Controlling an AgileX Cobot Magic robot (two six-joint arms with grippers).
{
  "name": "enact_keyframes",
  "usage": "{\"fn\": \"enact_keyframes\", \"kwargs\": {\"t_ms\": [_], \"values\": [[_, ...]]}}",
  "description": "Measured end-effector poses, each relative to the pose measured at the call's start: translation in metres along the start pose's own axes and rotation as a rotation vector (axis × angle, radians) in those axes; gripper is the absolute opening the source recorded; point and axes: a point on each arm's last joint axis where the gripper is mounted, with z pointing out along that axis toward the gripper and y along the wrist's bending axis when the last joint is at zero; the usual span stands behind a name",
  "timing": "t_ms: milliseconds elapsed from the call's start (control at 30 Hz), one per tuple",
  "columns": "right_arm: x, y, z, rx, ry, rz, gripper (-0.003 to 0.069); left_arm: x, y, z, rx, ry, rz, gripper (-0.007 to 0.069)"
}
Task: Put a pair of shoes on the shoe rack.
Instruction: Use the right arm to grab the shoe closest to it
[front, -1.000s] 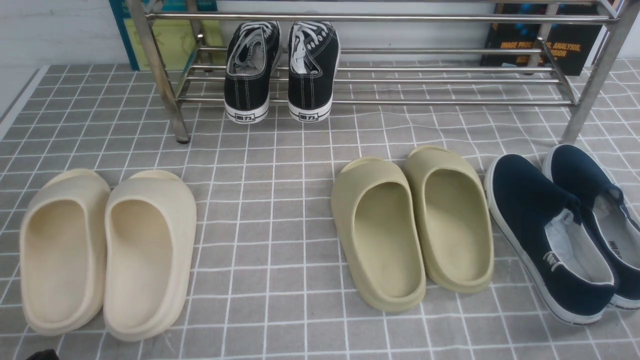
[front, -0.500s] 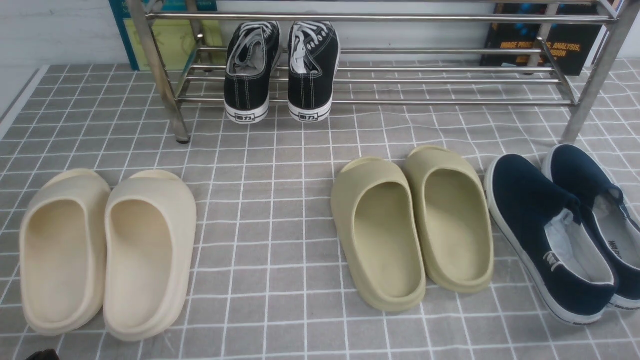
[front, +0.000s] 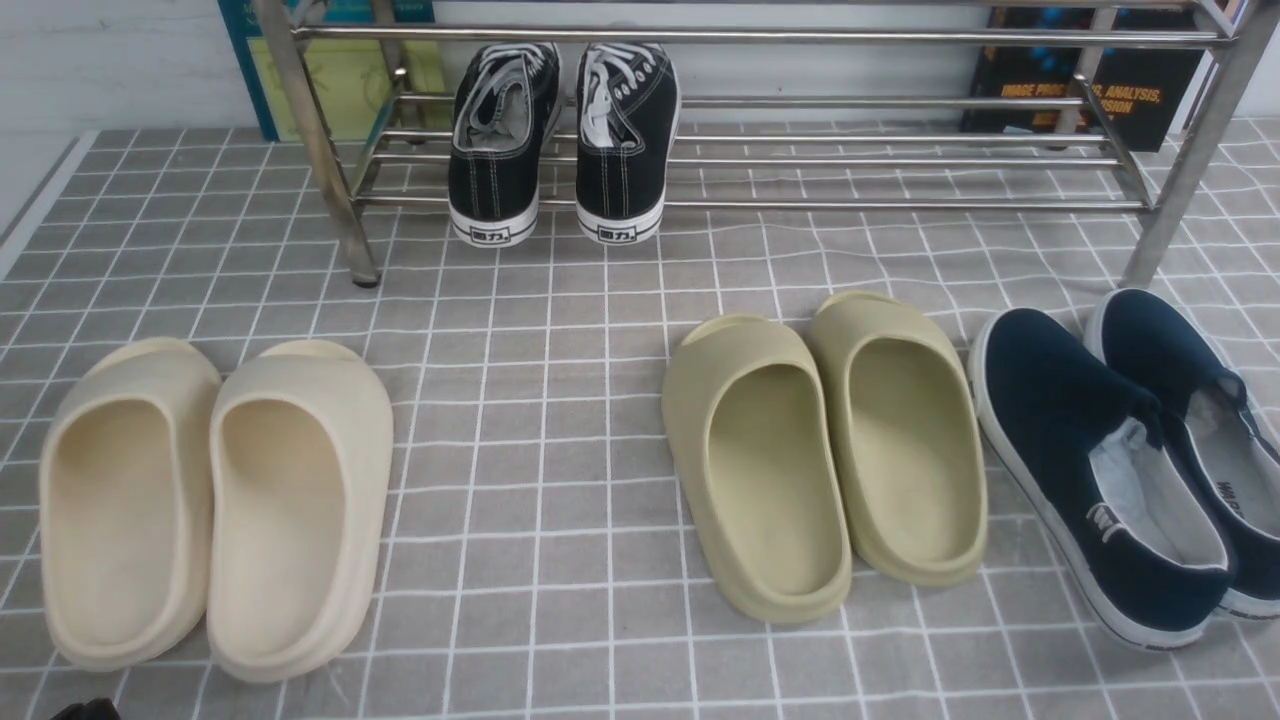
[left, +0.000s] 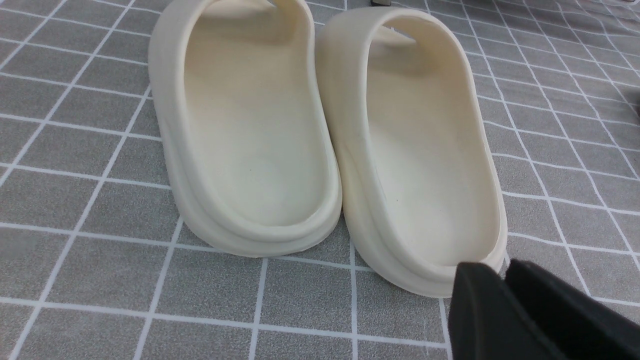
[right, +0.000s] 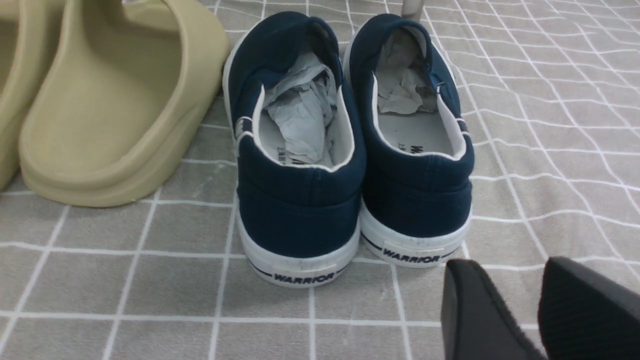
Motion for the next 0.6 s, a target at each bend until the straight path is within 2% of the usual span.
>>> {"fn": "enact_keyframes", "kwargs": {"t_ms": [167, 600], "values": [[-0.0004, 0.0032, -0.0001, -0.036, -0.003, 0.106, 0.0239, 0.0000, 0.0000, 0.0000, 0.000, 0.000, 0.000, 0.0083], [-0.0005, 0.0038, -0.0001, -0.042, -0.003, 0.124, 0.0239, 0.0000, 0.0000, 0.0000, 0.000, 0.000, 0.000, 0.0095]]}}
